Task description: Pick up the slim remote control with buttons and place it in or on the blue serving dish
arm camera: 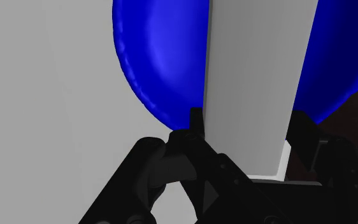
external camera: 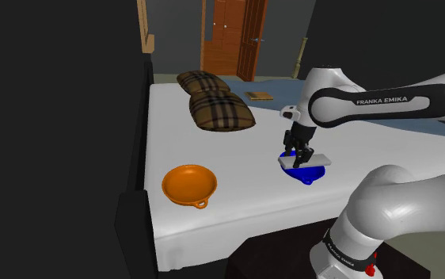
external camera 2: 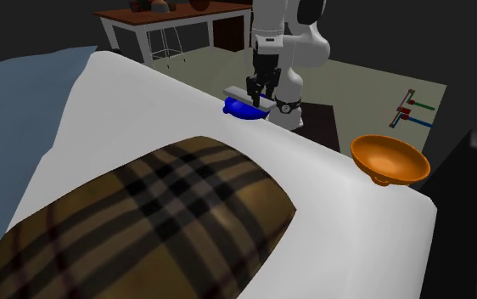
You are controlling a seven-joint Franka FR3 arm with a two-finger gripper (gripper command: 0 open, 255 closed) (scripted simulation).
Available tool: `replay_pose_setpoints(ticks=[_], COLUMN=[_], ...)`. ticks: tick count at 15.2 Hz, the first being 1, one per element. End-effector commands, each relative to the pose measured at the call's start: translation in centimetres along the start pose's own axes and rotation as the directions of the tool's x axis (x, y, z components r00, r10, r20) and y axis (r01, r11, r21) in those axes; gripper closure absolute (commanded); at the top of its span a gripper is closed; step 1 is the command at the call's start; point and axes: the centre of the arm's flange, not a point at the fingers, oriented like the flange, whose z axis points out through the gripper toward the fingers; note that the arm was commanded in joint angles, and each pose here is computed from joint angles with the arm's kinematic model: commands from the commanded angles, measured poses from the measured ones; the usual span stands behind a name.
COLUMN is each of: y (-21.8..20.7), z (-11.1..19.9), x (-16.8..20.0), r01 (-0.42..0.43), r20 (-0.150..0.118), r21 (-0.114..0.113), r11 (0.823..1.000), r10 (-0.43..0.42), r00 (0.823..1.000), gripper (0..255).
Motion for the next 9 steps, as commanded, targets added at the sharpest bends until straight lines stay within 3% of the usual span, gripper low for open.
replay_pose_setpoints(ticks=[1, 2, 7, 9], y=[0.0, 0.0, 0.0, 0.0], z=[0.2, 0.2, 0.2, -2.4], x=[-0.1, 0.0, -0.1, -0.1], r01=[0.000, 0.000, 0.000, 0.000], r20=[0.003, 0.003, 0.003, 0.003], r21=[0.005, 0.005, 0.005, 0.005], r11=[1.000, 1.000, 1.000, 1.000], r10=[0.000, 0.000, 0.000, 0.000], r00=[1.000, 1.000, 1.000, 1.000], gripper=[255, 0, 0, 0])
